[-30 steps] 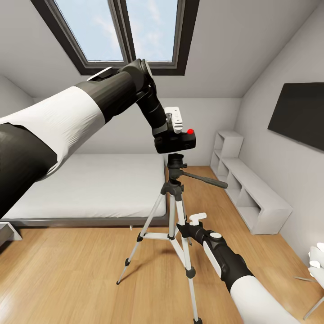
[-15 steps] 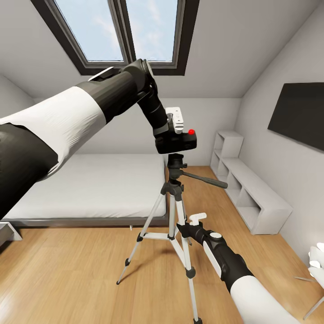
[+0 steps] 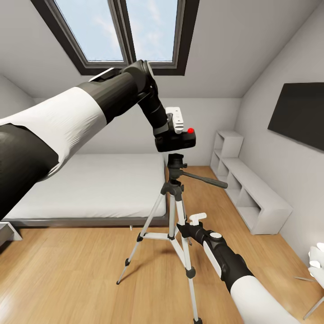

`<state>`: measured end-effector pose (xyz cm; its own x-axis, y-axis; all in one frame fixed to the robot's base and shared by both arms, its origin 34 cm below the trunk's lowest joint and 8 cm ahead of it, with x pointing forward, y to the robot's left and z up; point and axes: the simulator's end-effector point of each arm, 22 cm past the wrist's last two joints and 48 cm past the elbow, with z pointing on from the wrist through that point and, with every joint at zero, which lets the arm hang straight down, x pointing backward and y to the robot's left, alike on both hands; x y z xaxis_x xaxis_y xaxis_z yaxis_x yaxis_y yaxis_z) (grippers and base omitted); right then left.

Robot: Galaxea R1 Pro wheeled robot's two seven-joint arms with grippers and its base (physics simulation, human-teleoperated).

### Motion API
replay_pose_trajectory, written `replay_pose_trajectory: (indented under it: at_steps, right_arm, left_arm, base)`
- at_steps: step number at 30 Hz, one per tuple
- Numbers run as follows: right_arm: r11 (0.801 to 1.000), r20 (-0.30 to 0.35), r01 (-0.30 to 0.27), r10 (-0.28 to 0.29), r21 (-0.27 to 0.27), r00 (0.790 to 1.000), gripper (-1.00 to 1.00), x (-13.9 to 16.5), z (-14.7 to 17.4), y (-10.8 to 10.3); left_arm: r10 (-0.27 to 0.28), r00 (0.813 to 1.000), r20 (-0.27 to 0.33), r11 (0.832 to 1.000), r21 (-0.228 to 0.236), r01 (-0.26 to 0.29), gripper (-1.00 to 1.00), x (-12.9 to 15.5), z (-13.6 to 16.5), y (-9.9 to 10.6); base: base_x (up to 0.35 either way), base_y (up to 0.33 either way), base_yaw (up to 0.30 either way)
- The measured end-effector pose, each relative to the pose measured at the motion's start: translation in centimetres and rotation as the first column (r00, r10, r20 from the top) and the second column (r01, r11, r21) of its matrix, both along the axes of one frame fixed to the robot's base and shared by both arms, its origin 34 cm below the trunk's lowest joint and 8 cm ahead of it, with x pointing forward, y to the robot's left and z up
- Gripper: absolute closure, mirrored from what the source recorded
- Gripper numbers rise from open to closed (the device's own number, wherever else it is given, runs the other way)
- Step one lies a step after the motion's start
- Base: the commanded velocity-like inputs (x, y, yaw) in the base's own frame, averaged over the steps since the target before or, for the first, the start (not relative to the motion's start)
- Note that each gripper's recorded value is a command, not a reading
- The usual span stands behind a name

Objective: Attach the digital camera to the camera tripod in the bedroom.

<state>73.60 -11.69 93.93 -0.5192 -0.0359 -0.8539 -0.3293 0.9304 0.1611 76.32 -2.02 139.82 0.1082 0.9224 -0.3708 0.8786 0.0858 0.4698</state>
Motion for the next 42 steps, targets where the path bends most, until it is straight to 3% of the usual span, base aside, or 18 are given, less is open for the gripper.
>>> replay_pose_trajectory:
  at_steps: [20,30,42]
  right_arm:
    - [1.0,0.001,0.003,-0.003,0.001,1.0,1.0,0.0,0.0,0.0]
    - [1.0,0.001,0.004,-0.004,0.002,1.0,1.0,0.0,0.0,0.1]
    - [1.0,0.0,0.004,-0.004,0.002,1.0,1.0,0.0,0.0,0.1]
  left_arm:
    - [-0.01,1.0,0.01,1.0,0.009,0.01,1.0,-0.1,-0.3,-0.4]
    - [0.007,0.999,0.039,0.999,0.051,-0.009,1.0,0.5,-0.4,0.4]
    - [0.015,0.999,0.046,0.998,0.067,-0.018,1.0,0.8,-0.7,0.8]
  base:
    - [0.0,0.0,0.0]
    - [0.0,0.0,0.0]
    - [0.0,0.0,0.0]
